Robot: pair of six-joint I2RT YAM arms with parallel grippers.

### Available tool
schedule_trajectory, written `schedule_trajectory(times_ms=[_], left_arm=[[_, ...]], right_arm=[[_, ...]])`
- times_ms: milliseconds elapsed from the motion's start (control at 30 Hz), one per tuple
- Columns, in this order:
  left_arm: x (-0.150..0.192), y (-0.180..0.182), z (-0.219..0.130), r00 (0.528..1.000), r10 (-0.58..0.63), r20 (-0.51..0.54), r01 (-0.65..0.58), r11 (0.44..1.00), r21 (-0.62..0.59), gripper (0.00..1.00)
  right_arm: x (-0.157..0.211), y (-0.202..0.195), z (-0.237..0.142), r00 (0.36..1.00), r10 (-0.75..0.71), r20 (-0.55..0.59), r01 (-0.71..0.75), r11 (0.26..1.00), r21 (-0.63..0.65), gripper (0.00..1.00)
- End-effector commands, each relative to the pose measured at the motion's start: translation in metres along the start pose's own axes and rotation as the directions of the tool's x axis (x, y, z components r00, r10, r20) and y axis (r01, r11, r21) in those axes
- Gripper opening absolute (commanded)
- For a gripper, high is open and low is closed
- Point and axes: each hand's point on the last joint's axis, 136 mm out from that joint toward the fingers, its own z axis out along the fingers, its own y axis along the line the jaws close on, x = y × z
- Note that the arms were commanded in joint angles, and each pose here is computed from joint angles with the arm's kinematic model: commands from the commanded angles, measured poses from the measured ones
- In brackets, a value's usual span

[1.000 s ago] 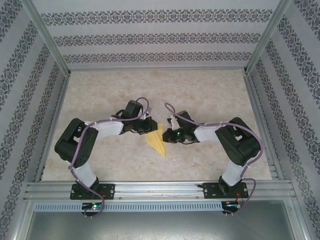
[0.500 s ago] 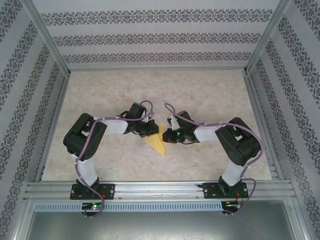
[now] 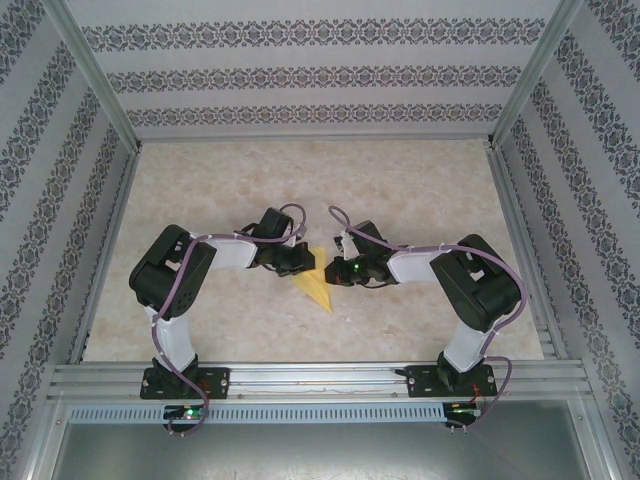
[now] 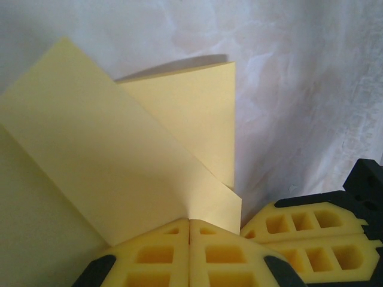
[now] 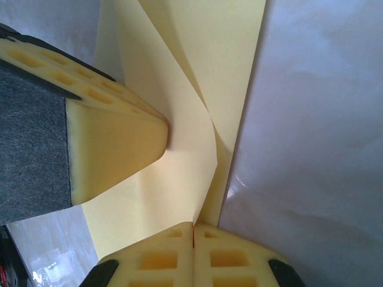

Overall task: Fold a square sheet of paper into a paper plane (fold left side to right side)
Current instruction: Fourth fold the wing at the center of the table.

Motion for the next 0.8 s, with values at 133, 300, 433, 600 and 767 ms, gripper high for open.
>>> schedule_trajectory(times_ms=[133, 300, 433, 600, 767], left_arm=[[0.014, 0.023, 0.007, 1.0, -0.009, -0.03, 0.006, 0.997, -0.078, 0.06], [0.02, 0.032, 0.008, 0.999, -0.016, -0.036, 0.013, 0.995, -0.101, 0.06], [0.023, 0.036, 0.009, 0.999, -0.023, -0.036, 0.019, 0.994, -0.103, 0.05], [0.025, 0.038, 0.01, 0.999, -0.029, -0.038, 0.025, 0.994, -0.104, 0.05], [0.026, 0.039, 0.01, 0.999, -0.029, -0.04, 0.025, 0.994, -0.107, 0.05]], right_arm=[[0.043, -0.059, 0.013, 0.993, 0.06, -0.1, -0.036, 0.973, 0.229, 0.0], [0.036, -0.045, 0.011, 0.995, 0.044, -0.087, -0.027, 0.982, 0.187, 0.0], [0.024, -0.026, 0.008, 0.998, 0.019, -0.068, -0.01, 0.992, 0.123, 0.02], [0.007, -0.002, 0.0, 0.999, -0.011, -0.031, 0.013, 0.999, 0.052, 0.09], [-0.009, 0.015, -0.012, 0.999, -0.03, 0.015, 0.03, 0.999, 0.012, 0.17]])
